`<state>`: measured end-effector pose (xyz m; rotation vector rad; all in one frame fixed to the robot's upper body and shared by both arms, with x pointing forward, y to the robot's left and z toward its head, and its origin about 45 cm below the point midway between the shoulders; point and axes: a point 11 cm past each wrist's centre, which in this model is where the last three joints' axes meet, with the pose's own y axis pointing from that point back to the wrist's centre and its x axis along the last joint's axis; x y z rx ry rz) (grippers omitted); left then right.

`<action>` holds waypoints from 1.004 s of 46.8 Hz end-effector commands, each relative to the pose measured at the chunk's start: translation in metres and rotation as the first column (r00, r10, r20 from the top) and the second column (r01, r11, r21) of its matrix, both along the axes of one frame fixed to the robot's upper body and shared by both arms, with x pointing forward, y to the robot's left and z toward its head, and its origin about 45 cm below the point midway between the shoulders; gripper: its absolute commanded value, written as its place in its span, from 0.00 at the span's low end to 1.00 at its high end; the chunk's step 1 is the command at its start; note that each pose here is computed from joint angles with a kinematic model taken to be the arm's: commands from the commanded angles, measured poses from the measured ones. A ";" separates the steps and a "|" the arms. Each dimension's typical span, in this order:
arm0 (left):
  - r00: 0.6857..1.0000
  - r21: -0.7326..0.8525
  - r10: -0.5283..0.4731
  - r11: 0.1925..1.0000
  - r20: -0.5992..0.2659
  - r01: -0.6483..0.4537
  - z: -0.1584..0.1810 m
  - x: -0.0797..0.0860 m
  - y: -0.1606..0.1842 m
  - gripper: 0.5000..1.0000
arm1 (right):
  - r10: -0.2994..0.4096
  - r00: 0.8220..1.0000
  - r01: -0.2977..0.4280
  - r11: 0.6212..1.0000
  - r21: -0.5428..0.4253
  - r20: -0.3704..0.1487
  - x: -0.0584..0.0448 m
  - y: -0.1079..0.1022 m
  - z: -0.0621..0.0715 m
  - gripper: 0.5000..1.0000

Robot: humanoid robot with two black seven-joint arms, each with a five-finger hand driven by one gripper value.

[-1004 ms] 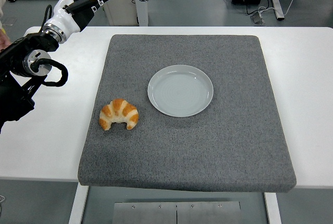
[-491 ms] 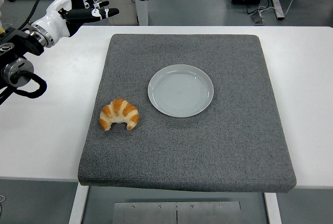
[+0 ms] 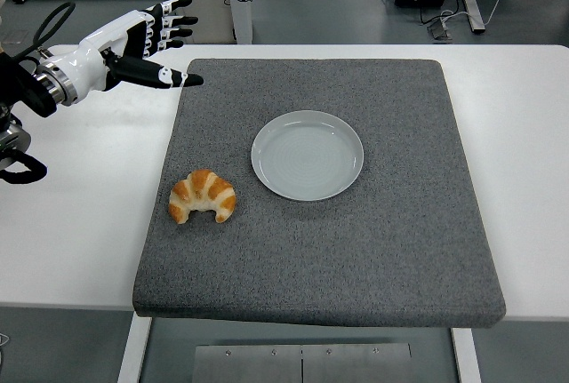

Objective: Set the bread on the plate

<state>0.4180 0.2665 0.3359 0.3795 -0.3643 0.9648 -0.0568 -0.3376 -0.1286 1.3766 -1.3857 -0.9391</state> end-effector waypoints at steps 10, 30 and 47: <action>0.991 0.203 -0.096 0.976 0.093 0.075 0.010 -0.022 0.004 0.94 | 0.000 1.000 0.000 1.000 0.001 0.000 0.000 0.000 0.000 1.00; 0.984 0.345 -0.176 0.925 0.022 0.158 -0.028 -0.039 0.008 0.94 | 0.000 1.000 0.000 1.000 -0.001 0.000 0.000 0.000 0.000 1.00; 0.978 0.413 -0.197 0.887 -0.065 0.206 -0.082 -0.062 0.011 0.94 | 0.000 1.000 0.000 1.000 0.001 0.000 0.000 0.000 0.000 1.00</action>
